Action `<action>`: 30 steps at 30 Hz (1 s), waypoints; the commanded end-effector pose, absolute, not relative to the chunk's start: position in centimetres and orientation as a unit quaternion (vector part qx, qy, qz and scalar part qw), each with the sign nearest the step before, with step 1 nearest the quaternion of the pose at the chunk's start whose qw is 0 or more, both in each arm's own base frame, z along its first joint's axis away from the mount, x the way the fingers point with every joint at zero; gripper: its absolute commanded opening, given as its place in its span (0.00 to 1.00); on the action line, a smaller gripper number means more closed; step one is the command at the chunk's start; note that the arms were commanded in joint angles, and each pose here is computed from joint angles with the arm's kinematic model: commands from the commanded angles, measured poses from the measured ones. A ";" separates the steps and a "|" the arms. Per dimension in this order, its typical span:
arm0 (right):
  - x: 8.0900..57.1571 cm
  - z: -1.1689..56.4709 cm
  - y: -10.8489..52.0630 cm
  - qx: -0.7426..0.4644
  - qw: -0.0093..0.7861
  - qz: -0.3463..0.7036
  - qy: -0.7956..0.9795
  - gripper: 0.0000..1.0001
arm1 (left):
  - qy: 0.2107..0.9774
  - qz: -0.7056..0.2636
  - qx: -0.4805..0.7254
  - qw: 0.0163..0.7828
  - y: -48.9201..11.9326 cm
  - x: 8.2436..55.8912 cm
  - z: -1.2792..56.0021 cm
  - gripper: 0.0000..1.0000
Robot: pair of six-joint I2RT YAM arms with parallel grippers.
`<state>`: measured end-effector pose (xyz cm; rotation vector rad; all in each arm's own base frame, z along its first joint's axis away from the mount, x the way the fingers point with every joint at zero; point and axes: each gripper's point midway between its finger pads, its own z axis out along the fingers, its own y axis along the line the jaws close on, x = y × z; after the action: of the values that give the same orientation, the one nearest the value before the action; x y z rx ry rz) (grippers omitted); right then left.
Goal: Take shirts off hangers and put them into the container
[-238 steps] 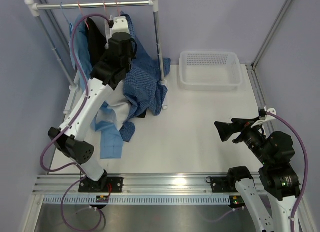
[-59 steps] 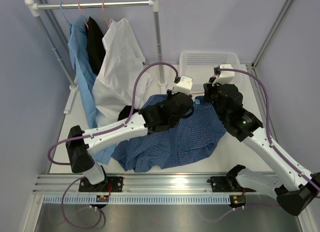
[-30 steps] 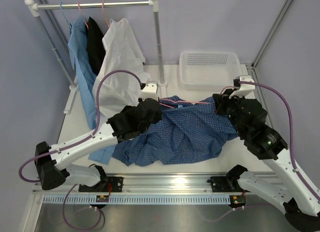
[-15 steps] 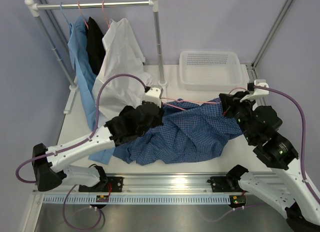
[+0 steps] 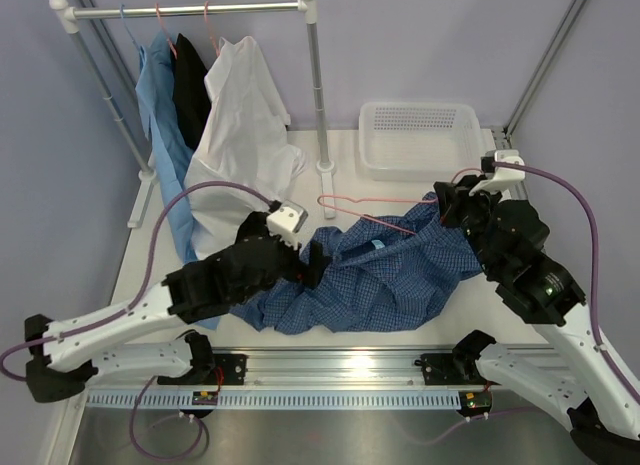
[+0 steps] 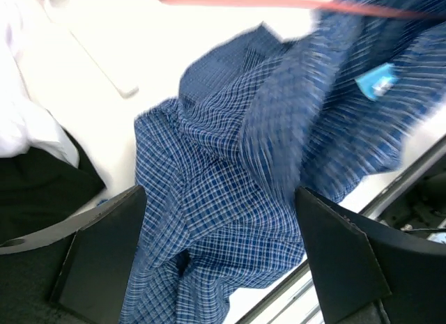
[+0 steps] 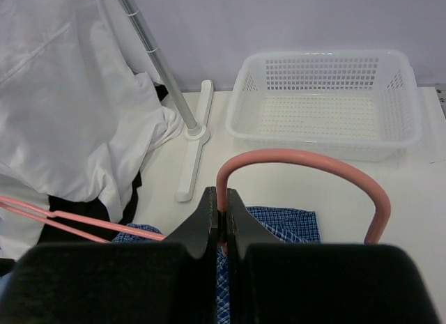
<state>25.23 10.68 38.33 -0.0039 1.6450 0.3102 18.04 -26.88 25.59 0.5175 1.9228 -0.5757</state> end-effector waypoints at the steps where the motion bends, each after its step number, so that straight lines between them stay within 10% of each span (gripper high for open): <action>1: 26.0 39.2 10.7 -0.004 0.689 0.131 0.713 0.00 | 0.763 -0.251 0.242 0.545 -24.8 17.6 29.1 0.93; 30: 25.5 37.2 20.3 -0.218 0.648 0.256 0.683 0.00 | 0.701 -0.326 0.501 0.390 -29.9 17.1 29.4 0.74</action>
<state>25.74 19.82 34.92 -0.4710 1.6422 0.5550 18.41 -29.47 29.62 1.1996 1.8042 -0.7497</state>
